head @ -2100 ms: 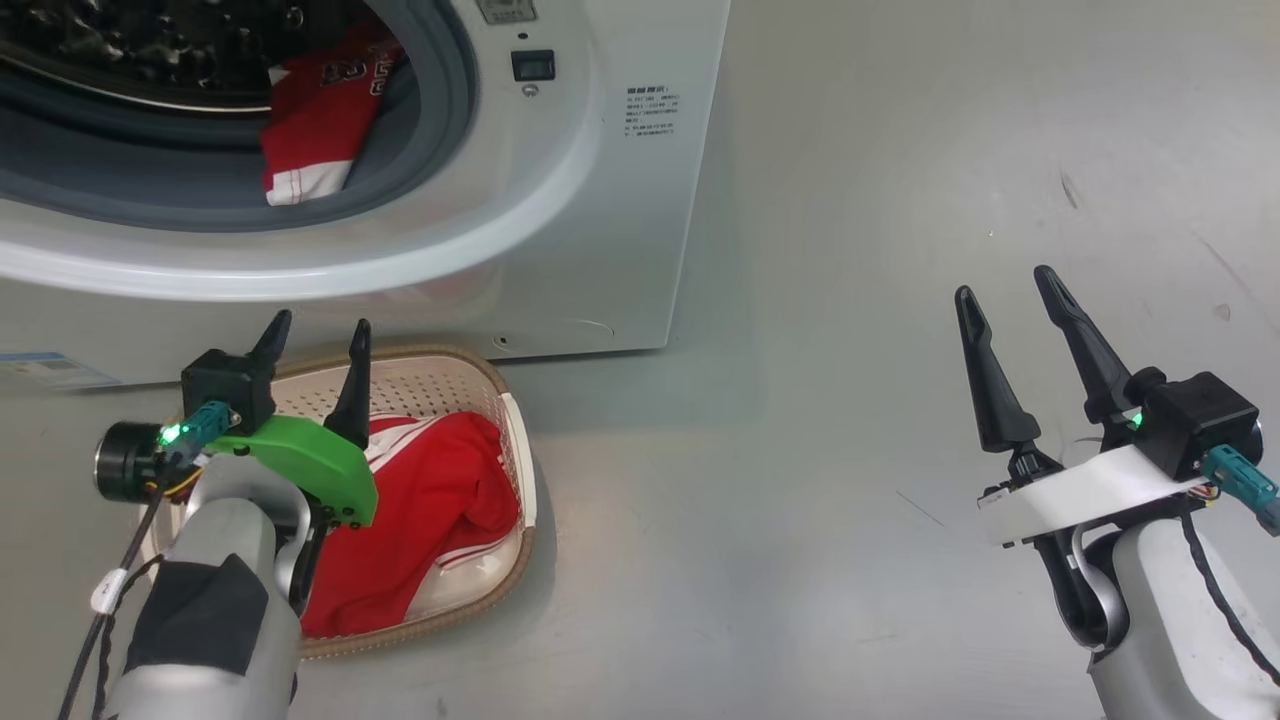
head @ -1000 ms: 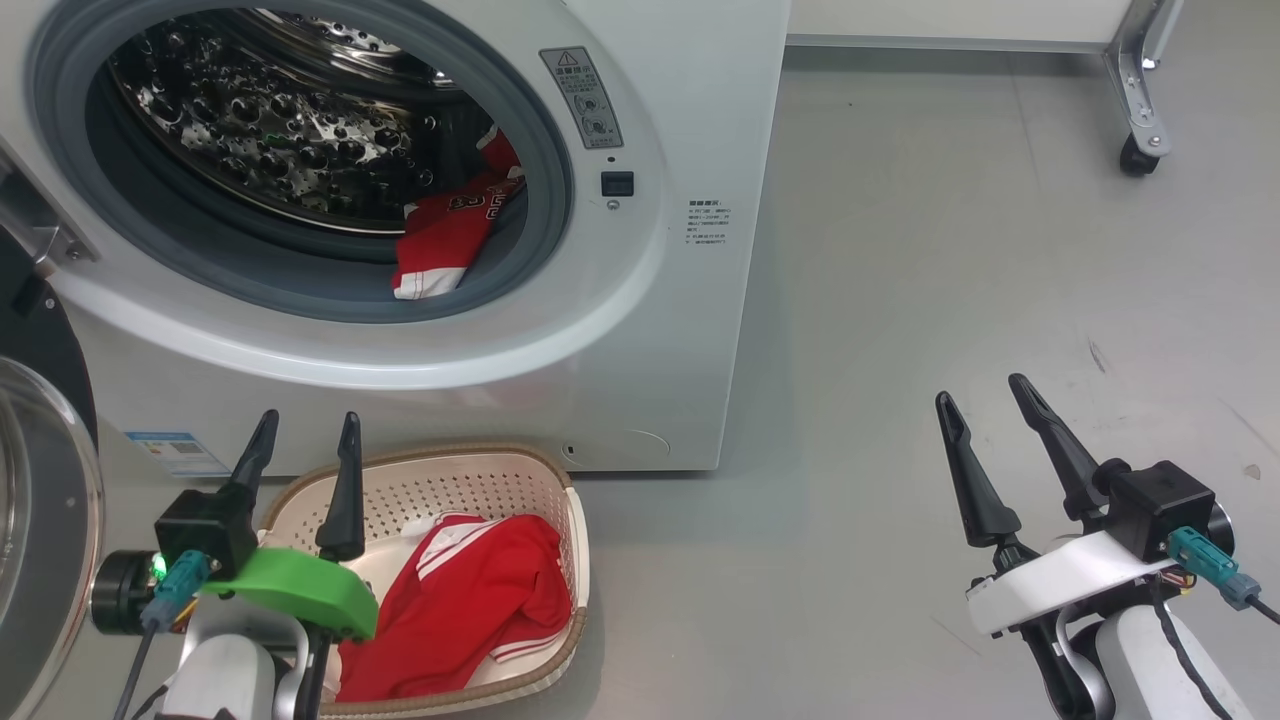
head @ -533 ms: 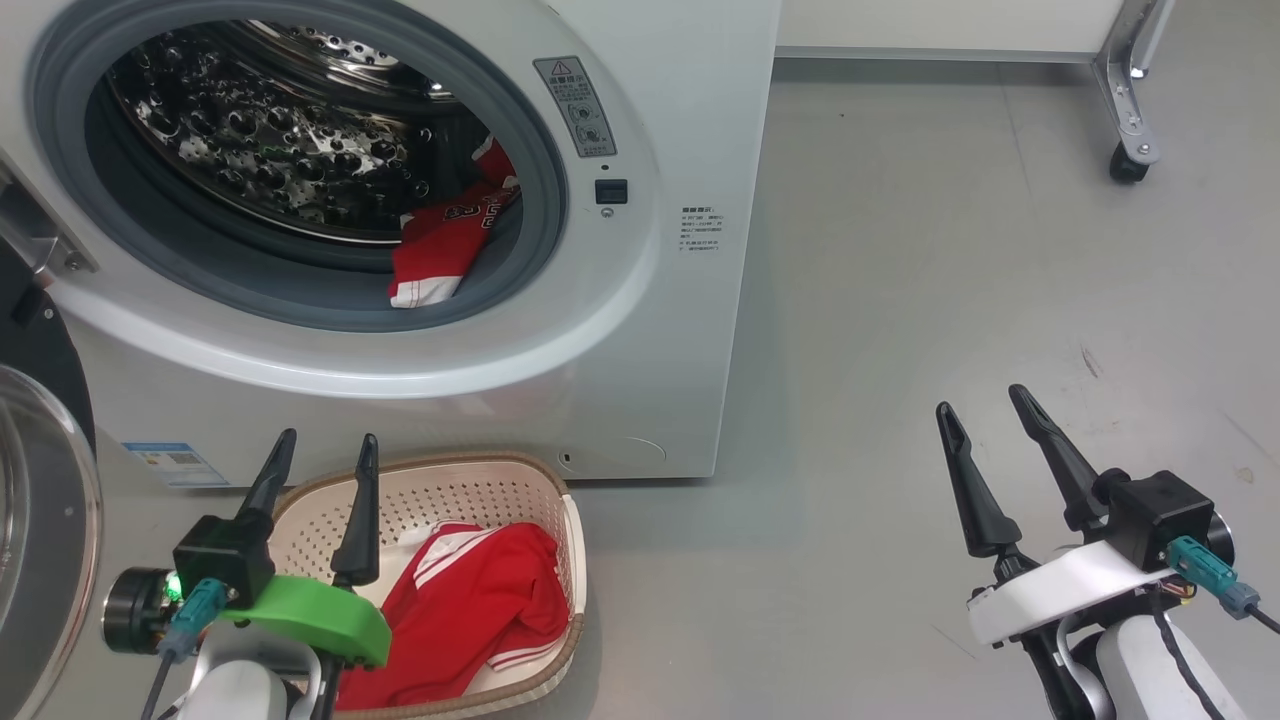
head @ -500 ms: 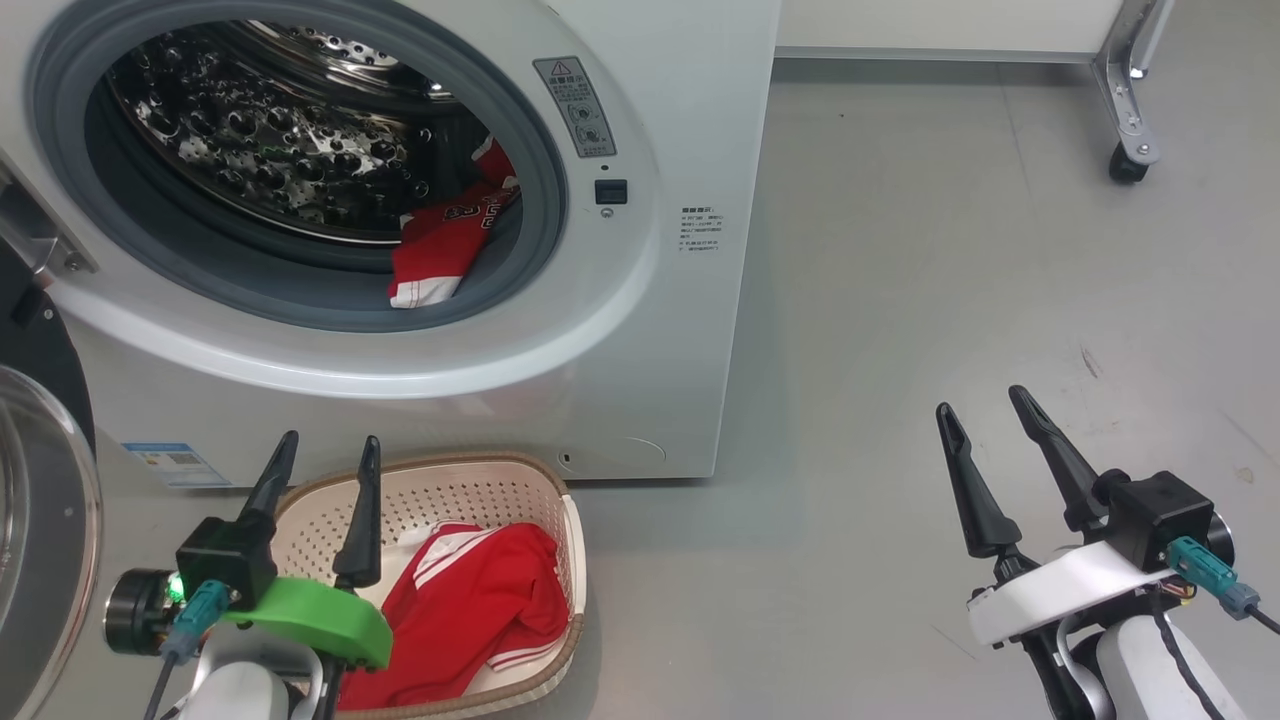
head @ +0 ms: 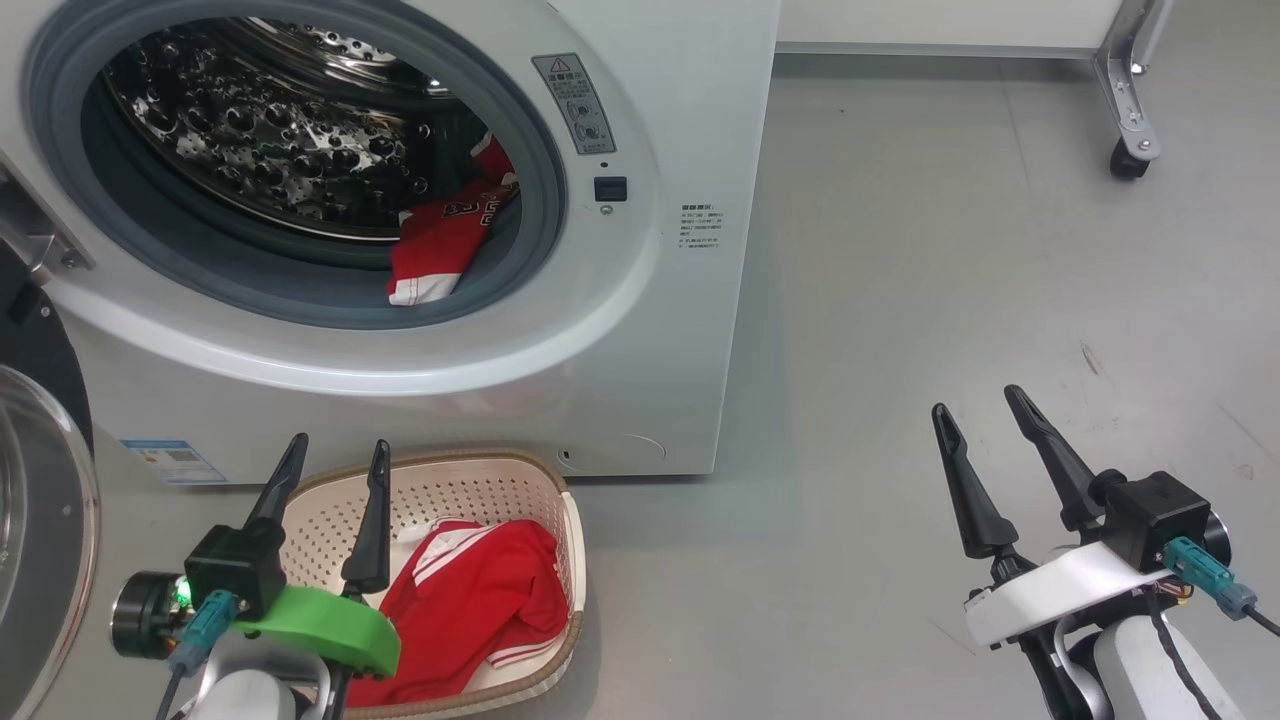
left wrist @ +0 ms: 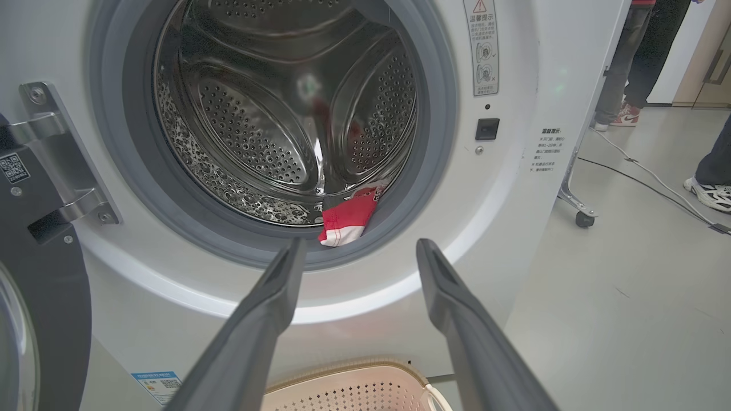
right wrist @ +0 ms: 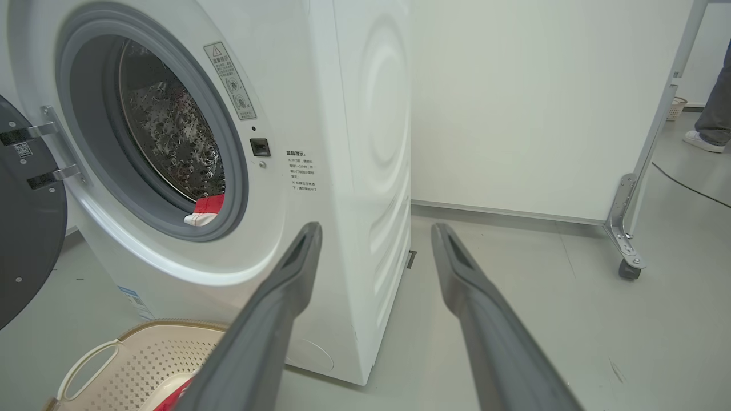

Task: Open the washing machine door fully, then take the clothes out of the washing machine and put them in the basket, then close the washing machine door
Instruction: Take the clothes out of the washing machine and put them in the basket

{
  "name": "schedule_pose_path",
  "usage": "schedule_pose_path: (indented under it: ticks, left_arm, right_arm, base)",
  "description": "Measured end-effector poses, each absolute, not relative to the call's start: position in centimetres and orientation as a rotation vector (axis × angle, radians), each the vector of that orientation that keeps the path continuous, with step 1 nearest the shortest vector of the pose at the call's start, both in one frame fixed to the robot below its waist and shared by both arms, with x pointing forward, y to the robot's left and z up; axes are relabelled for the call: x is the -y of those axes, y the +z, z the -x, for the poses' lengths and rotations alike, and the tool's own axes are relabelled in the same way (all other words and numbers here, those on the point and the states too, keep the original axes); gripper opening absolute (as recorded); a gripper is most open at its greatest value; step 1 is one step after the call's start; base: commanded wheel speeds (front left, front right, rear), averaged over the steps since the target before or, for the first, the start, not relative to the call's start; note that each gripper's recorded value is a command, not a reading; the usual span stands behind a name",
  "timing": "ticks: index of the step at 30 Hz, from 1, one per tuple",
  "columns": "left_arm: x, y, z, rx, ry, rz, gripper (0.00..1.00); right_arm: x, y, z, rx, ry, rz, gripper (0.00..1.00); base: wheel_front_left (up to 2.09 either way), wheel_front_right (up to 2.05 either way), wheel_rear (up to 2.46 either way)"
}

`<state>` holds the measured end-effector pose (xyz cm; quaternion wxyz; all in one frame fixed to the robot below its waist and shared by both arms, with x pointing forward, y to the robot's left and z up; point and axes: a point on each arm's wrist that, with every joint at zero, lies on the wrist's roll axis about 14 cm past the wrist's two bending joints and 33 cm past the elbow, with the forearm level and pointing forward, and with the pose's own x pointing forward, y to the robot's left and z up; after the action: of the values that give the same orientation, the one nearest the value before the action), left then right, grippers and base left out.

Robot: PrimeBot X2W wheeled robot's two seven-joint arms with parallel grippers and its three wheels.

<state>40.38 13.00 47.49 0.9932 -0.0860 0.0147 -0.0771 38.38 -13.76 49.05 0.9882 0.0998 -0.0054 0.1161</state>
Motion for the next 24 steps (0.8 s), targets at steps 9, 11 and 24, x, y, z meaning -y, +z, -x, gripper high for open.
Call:
schedule_pose_path:
  ticks: [9,11,24]
  left_arm:
    - [-12.82,47.40,-40.31,-0.030,-0.158,0.174,1.00]
    - [-12.82,47.37,-40.30,-0.031,-0.158,0.174,1.00]
    - [-12.76,47.10,-40.59,-0.035,-0.154,0.176,1.00]
  right_arm:
    - [13.72,48.83,-38.46,0.005,0.234,-0.202,1.00]
    - [13.69,48.79,-38.48,0.004,0.234,-0.202,1.00]
    - [13.50,48.33,-38.67,-0.009,0.238,-0.207,1.00]
  base:
    - [0.00,0.00,0.00]
    - [0.00,0.00,0.00]
    - [0.00,0.00,0.00]
